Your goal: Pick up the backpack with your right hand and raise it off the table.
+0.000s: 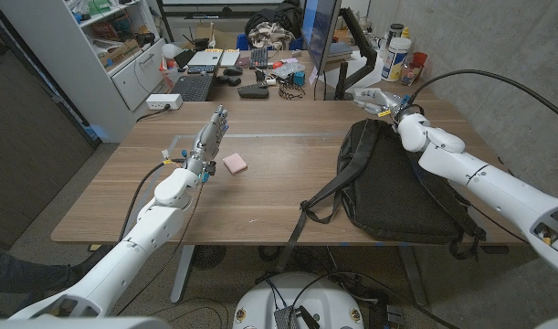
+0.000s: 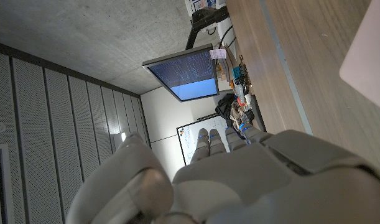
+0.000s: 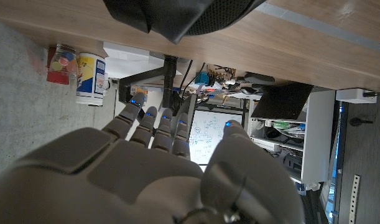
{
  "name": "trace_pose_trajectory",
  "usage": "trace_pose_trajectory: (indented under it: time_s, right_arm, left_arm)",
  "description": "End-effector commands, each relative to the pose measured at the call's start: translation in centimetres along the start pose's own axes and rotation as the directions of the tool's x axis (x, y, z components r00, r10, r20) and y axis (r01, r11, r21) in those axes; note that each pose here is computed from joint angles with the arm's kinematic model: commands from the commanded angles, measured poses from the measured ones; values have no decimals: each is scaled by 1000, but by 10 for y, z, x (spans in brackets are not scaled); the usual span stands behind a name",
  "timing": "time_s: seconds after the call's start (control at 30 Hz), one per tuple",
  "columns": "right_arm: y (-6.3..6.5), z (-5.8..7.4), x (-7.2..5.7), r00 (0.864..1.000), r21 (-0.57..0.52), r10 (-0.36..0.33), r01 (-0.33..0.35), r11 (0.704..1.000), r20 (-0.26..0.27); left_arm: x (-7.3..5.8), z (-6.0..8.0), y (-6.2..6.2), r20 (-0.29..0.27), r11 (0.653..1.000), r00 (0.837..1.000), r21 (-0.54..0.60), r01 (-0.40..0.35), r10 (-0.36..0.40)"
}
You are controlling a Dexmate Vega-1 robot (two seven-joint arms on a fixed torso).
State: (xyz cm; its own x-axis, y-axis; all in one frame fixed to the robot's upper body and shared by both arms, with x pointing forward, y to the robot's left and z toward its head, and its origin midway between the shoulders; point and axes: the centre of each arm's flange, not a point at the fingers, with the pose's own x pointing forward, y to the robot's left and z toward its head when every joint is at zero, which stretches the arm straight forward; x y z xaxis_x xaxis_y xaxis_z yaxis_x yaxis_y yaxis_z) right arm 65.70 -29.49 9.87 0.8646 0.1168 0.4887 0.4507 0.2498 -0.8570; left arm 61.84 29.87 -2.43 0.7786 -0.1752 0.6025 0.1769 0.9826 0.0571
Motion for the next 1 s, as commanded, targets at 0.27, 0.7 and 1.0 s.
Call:
trace_pose_trajectory:
  time_s: [0.27,0.7,1.0]
  right_arm:
    - [0,0,9,999,-80,40,-43,996,-36]
    - [2,-6,15,993,-110,80,-89,990,-81]
    - [3,-12,19,988,-118,113,-125,985,-108]
  left_arm:
    - [-3,0,3,-5,1000,1000,1,-10,10]
    - [-2,-2,5,-9,1000,1000,1,-13,13]
    - [-1,-4,7,-13,1000,1000,-4,-18,18]
